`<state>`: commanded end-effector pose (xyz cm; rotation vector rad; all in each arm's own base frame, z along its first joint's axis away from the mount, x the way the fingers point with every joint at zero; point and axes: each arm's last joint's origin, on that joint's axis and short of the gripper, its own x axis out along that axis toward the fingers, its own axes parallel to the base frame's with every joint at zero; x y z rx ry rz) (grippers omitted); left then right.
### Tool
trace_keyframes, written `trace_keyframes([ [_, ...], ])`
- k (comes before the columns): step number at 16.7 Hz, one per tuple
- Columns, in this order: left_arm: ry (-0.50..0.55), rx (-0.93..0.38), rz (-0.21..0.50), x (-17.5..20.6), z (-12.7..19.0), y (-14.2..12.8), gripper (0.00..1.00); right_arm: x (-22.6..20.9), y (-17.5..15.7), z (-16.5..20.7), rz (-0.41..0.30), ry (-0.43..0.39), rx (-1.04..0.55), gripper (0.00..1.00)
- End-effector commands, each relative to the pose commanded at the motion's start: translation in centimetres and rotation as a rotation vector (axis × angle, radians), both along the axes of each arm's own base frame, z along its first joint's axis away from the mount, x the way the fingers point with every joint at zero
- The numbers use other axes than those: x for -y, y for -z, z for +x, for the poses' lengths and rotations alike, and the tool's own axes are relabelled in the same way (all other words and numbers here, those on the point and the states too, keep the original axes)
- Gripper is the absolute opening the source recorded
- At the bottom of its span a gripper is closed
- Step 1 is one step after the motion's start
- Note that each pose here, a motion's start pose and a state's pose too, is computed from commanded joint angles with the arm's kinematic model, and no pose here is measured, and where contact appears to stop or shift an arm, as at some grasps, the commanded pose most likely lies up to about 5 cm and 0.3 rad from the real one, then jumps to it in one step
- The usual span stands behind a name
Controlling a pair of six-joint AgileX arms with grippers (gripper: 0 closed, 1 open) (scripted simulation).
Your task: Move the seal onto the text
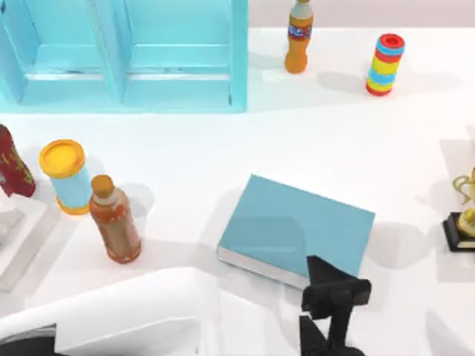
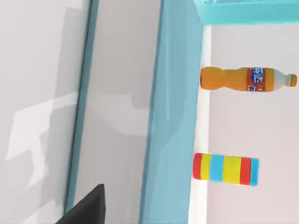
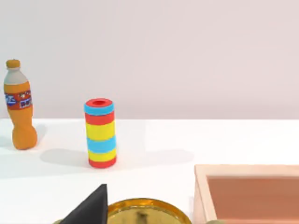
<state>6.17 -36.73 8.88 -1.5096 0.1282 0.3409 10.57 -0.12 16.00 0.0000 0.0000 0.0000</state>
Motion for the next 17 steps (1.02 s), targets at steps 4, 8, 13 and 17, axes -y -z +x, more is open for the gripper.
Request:
trace_keyframes([
  [4, 0.006, 0.022, -0.017, -0.4, -2.6, -1.6, 1.0, 0.0, 0.0, 0.0, 0.0, 0.0, 0.0, 1.0],
  [8, 0.017, 0.033, -0.02, -0.7, -4.0, -2.2, 1.0, 0.0, 0.0, 0.0, 0.0, 0.0, 0.0, 1.0],
  [13, 0.013, 0.033, -0.019, -0.7, -3.8, -2.2, 1.0, 0.0, 0.0, 0.0, 0.0, 0.0, 0.0, 1.0],
  [17, -0.022, 0.002, -0.068, -0.8, -2.0, -4.5, 1.0, 0.0, 0.0, 0.0, 0.0, 0.0, 0.0, 1.0],
])
